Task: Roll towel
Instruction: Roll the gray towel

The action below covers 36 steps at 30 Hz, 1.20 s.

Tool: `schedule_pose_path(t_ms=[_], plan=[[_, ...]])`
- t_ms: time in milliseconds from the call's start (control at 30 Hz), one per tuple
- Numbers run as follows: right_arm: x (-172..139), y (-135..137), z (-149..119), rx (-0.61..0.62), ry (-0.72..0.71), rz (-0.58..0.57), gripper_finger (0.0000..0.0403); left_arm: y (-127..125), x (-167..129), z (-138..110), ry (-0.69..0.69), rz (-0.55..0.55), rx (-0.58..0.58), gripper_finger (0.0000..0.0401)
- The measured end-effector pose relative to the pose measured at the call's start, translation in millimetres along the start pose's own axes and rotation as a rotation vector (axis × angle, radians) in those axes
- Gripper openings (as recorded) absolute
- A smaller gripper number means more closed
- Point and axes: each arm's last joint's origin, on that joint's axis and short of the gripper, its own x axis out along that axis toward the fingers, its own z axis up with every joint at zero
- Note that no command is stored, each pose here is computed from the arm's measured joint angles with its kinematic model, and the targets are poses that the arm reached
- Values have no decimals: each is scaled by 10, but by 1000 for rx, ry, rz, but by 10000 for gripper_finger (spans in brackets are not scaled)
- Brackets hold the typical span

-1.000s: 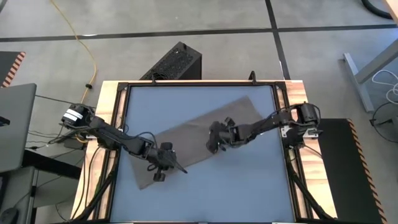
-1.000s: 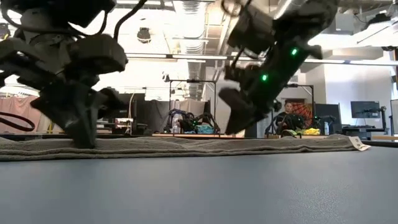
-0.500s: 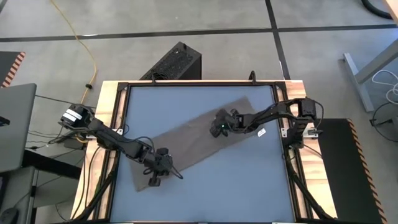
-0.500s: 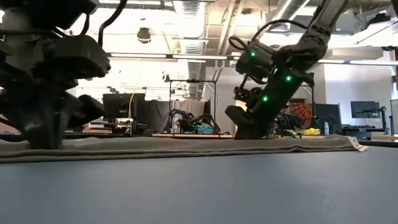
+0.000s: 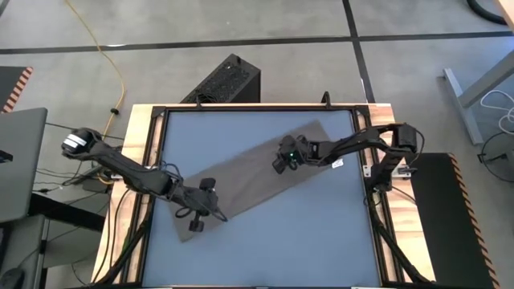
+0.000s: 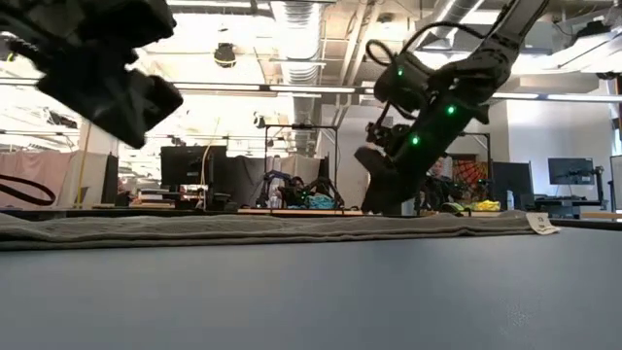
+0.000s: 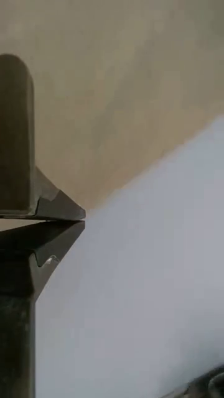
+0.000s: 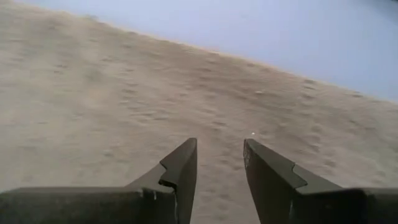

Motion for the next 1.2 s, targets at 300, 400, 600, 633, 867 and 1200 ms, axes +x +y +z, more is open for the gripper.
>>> schedule_pose_path(t_ms=[300,400,600,633,867,1200], plan=[[-220,344,-96,-43,28,196,157,184,166,-107,118,138,1,0],[-318,529,-201,-64,38,254,157,243,274,-128,147,157,17,0],[-574,895,-474,-113,14,294,157,364,379,-190,203,190,22,0],[-614,937,-518,-120,-5,274,157,379,386,-211,191,190,18,0],[-794,1085,-698,-156,-71,214,157,550,329,-550,-21,170,-118,0],[-524,990,-830,-142,-106,8,141,627,301,-743,-21,191,-198,0]])
